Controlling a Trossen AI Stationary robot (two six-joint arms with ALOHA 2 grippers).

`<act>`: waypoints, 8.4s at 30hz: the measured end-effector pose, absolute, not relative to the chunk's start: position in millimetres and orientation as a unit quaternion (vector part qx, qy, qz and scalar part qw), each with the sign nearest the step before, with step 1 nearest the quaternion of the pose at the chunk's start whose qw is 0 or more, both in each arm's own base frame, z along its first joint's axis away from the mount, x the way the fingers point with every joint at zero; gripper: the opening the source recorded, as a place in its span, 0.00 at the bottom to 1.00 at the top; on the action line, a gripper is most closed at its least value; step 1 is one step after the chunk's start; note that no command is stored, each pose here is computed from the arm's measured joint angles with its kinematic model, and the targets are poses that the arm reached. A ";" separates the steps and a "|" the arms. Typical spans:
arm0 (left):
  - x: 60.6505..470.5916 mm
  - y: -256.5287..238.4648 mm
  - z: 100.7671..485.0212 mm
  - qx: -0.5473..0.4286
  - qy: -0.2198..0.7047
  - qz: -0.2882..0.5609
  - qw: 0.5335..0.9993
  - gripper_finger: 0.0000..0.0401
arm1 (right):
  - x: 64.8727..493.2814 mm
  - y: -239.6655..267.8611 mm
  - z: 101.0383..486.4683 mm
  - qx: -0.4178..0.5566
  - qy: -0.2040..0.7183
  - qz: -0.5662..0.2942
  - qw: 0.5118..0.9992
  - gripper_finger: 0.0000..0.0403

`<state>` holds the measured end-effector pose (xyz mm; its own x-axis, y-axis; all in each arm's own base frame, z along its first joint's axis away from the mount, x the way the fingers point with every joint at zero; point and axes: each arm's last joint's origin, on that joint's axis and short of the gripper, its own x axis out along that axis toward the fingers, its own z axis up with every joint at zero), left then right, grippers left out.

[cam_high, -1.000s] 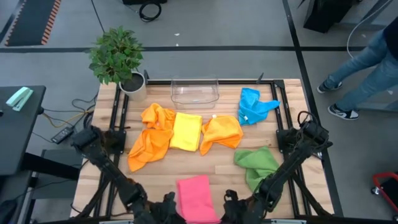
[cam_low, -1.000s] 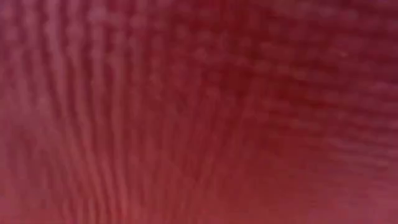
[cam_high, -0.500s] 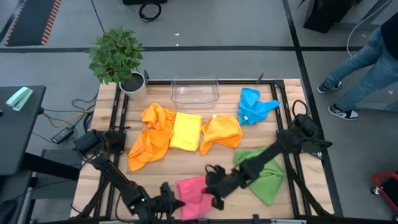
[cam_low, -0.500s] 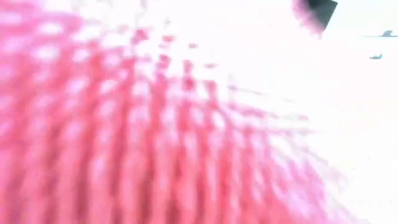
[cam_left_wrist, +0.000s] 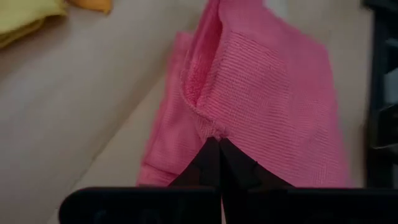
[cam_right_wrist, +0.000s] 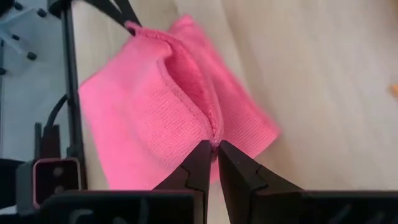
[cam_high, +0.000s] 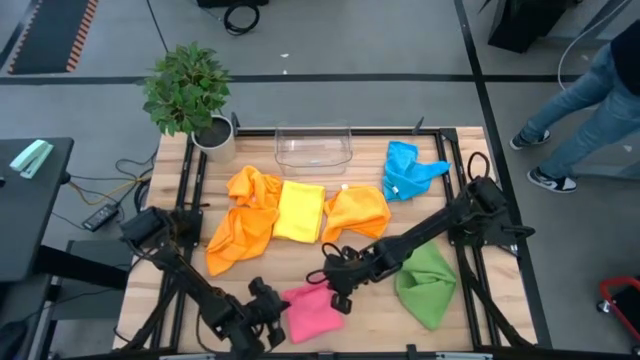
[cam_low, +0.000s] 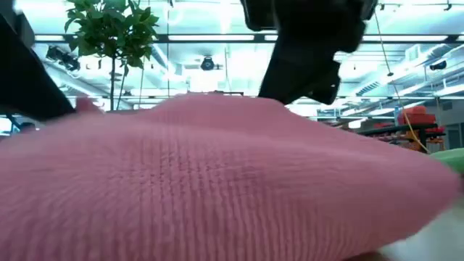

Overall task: Fold microfiber towels
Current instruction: Fold the pink microfiber cloth, then stack the folded pink microfiber cloth on top of the folded yellow microfiber cloth

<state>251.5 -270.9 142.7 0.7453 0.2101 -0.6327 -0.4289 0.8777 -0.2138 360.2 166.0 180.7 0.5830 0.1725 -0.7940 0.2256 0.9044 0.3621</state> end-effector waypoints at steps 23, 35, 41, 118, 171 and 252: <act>251.8 -257.1 137.2 -0.156 0.362 0.201 0.897 0.02 | 378.7 145.0 144.4 0.213 0.473 -0.053 0.854 0.10; 260.9 -247.6 136.8 -0.160 0.363 0.216 0.892 0.01 | 372.9 181.2 158.1 0.215 0.409 -0.020 0.887 0.10; 264.0 -244.1 136.5 -0.163 0.365 0.221 0.889 0.02 | 382.5 176.3 134.8 0.217 0.411 -0.037 0.885 0.10; 306.5 -214.8 120.3 -0.007 0.406 0.151 0.901 0.02 | 367.2 198.3 156.0 0.205 0.384 -0.036 0.900 0.10; 349.1 -131.1 138.1 -0.121 0.512 0.052 0.849 0.65 | 316.3 183.3 223.3 0.183 0.371 -0.116 0.903 0.10; 312.8 3.7 272.1 -0.426 0.236 0.366 0.793 0.03 | 273.4 181.5 244.2 0.121 0.358 -0.212 0.901 0.10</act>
<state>312.8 3.7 272.1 0.6205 0.3793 -0.6863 -0.7817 0.3688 -0.5029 273.4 181.5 244.2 0.6531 -0.2954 -0.6973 0.4690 0.8807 0.0662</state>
